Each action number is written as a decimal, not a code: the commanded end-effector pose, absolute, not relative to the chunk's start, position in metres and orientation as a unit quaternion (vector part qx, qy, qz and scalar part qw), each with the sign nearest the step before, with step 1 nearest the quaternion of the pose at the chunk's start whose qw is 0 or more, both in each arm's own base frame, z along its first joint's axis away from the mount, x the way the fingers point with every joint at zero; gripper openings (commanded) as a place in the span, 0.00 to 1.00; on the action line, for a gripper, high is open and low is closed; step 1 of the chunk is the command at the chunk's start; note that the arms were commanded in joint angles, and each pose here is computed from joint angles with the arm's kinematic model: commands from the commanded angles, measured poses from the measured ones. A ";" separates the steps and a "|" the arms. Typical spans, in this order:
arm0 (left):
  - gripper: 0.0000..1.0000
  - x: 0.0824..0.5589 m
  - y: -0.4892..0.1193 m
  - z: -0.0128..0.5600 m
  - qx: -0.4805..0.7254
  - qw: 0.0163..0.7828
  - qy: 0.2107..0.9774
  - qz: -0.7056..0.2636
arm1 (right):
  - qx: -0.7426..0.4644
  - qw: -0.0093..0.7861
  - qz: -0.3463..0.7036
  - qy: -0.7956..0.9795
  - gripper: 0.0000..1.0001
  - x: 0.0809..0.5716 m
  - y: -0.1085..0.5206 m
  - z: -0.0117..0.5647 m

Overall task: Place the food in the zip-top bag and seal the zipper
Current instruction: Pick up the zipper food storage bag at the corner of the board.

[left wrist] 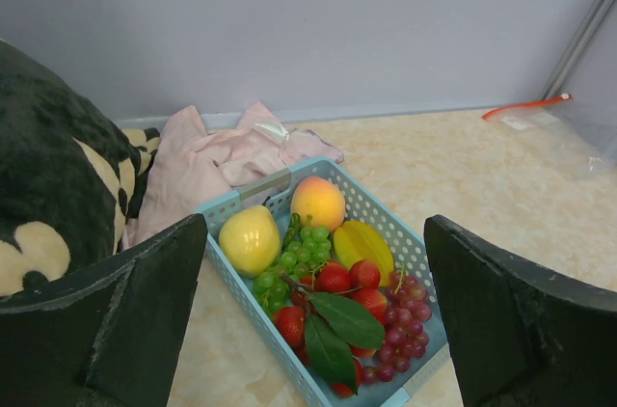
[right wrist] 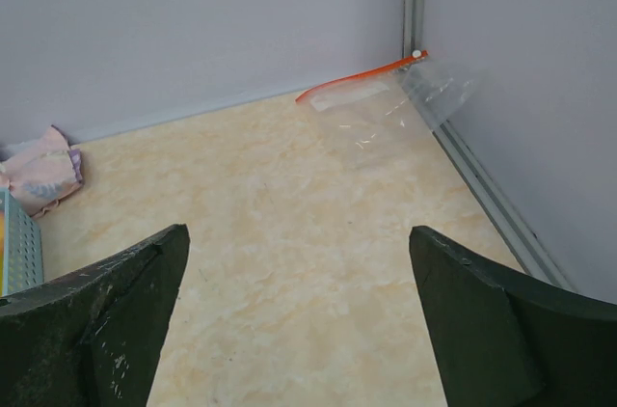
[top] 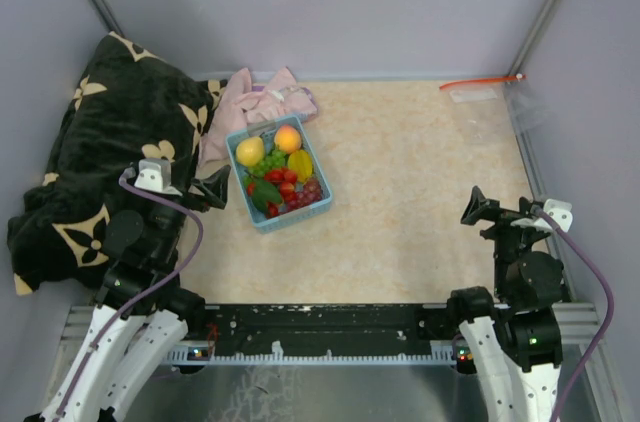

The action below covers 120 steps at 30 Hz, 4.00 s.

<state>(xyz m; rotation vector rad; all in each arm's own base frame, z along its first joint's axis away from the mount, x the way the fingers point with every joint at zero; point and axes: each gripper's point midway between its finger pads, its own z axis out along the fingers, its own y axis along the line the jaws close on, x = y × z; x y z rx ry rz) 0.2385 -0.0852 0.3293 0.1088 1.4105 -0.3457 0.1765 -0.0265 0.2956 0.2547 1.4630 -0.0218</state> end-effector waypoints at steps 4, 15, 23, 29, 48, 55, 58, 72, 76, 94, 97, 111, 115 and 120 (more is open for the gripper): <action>1.00 0.235 -0.086 0.338 0.052 0.758 0.628 -0.164 | 0.113 0.754 -0.011 0.647 0.97 0.175 -0.027 0.316; 1.00 0.233 -0.092 0.338 0.057 0.756 0.628 -0.176 | 0.095 0.716 0.029 0.691 0.97 0.207 -0.006 0.313; 1.00 0.234 -0.093 0.337 0.058 0.753 0.631 -0.176 | 0.121 0.675 0.051 0.726 0.97 0.272 0.008 0.283; 1.00 0.234 -0.092 0.336 0.055 0.755 0.631 -0.172 | 0.201 0.640 0.030 0.741 0.98 0.338 -0.007 0.235; 1.00 0.238 -0.094 0.329 0.062 0.749 0.638 -0.167 | 0.435 0.595 -0.019 0.676 0.94 0.479 -0.142 0.152; 1.00 0.243 -0.095 0.324 0.064 0.743 0.646 -0.162 | 0.472 0.581 0.006 0.663 0.89 0.520 -0.158 0.122; 1.00 0.244 -0.096 0.323 0.064 0.742 0.648 -0.161 | 0.487 0.562 0.013 0.668 0.85 0.530 -0.161 0.100; 1.00 0.243 -0.101 0.324 0.071 0.737 0.650 -0.172 | 0.459 0.550 0.054 0.696 0.25 0.532 -0.149 0.089; 1.00 0.241 -0.104 0.327 0.075 0.735 0.648 -0.183 | 0.431 0.564 0.065 0.701 0.08 0.520 -0.140 0.115; 1.00 0.237 -0.132 0.327 0.087 0.684 0.678 -0.255 | 0.319 0.601 0.182 0.709 0.00 0.409 -0.058 0.191; 1.00 0.236 -0.135 0.329 0.081 0.674 0.685 -0.266 | 0.279 0.608 0.203 0.715 0.00 0.390 -0.040 0.205; 1.00 0.229 -0.181 0.307 0.080 0.579 0.711 -0.391 | 0.101 0.625 0.319 0.705 0.00 0.311 0.040 0.235; 1.00 0.231 -0.191 0.297 0.081 0.560 0.713 -0.415 | 0.046 0.622 0.357 0.695 0.00 0.294 0.066 0.236; 1.00 0.230 -0.206 0.284 0.093 0.522 0.722 -0.444 | -0.034 0.619 0.380 0.687 0.00 0.276 0.099 0.237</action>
